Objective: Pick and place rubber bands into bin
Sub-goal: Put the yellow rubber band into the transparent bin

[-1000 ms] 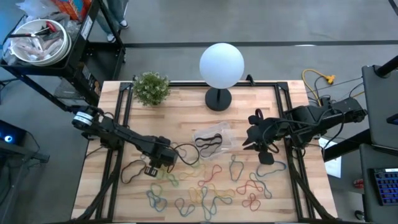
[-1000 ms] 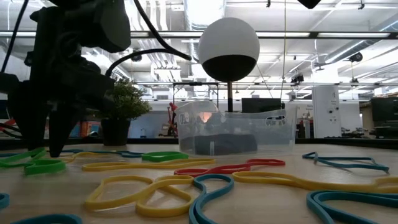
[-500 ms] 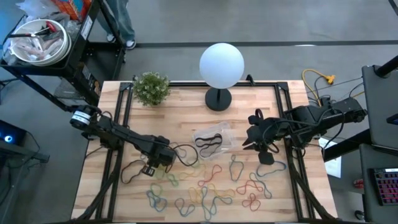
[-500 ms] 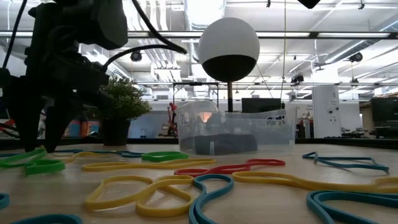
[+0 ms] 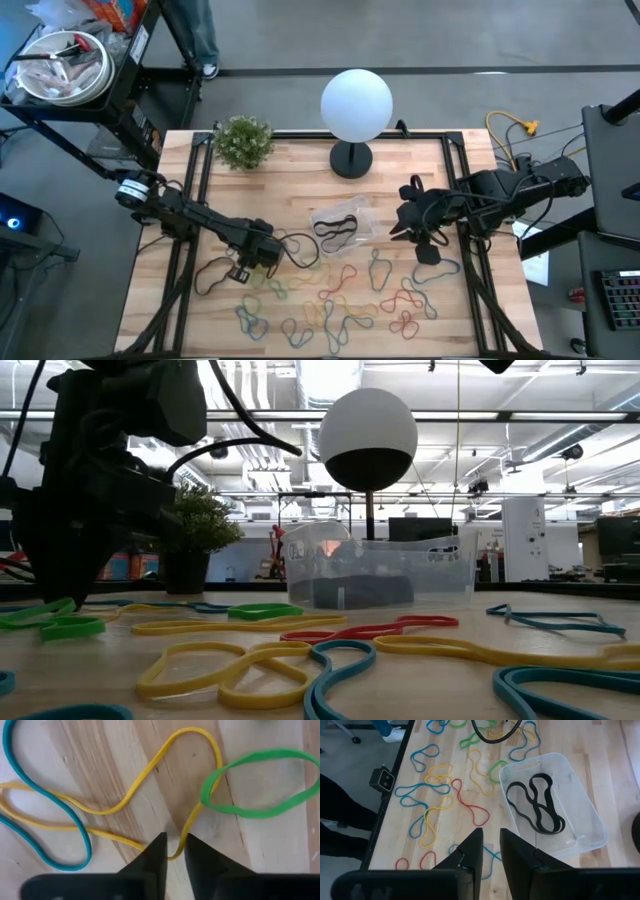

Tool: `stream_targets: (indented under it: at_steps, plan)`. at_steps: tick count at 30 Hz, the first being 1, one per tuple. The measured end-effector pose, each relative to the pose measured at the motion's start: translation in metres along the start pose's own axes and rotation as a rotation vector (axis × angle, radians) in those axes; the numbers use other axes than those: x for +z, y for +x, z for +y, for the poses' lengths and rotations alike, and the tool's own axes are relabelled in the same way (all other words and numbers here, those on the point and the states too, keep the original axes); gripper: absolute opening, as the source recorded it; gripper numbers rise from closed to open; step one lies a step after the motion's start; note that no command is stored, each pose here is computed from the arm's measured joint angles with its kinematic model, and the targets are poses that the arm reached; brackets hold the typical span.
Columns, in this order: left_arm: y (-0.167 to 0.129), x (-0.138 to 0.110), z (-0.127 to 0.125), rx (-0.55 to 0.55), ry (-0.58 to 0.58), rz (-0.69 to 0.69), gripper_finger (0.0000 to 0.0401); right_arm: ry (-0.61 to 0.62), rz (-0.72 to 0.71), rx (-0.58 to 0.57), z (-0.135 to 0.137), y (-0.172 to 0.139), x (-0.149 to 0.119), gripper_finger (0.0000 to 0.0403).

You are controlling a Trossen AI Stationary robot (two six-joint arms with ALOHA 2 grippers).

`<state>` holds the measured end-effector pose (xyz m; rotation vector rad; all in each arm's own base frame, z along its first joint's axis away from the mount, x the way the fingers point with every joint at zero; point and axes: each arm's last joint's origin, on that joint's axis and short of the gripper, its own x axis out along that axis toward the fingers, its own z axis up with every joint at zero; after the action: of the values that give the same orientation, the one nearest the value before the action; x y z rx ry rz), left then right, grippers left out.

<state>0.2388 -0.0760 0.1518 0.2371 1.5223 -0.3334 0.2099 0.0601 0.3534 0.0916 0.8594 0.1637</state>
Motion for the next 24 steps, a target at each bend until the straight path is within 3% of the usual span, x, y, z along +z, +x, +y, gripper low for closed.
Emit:
stream_targets:
  at_steps: [3, 11, 17, 24]
  plan:
    - [-0.001, 0.0, 0.0, 0.0, -0.035, -0.004, 0.0006, 0.0, 0.0, 0.0, 0.0, 0.0, 0.0, 0.0059]
    - [-0.01, 0.001, -0.001, 0.0, -0.136, -0.043, 0.0001, 0.0, -0.001, -0.008, 0.0, 0.0, 0.0, 0.0059]
    - [-0.04, 0.009, -0.002, 0.0, -0.189, -0.161, 0.0001, 0.001, 0.037, -0.018, -0.001, 0.0, -0.004, 0.0059]
    - [-0.081, 0.014, -0.003, 0.009, -0.261, -0.339, 0.0, 0.033, 0.182, -0.053, -0.005, -0.003, -0.018, 0.0059]
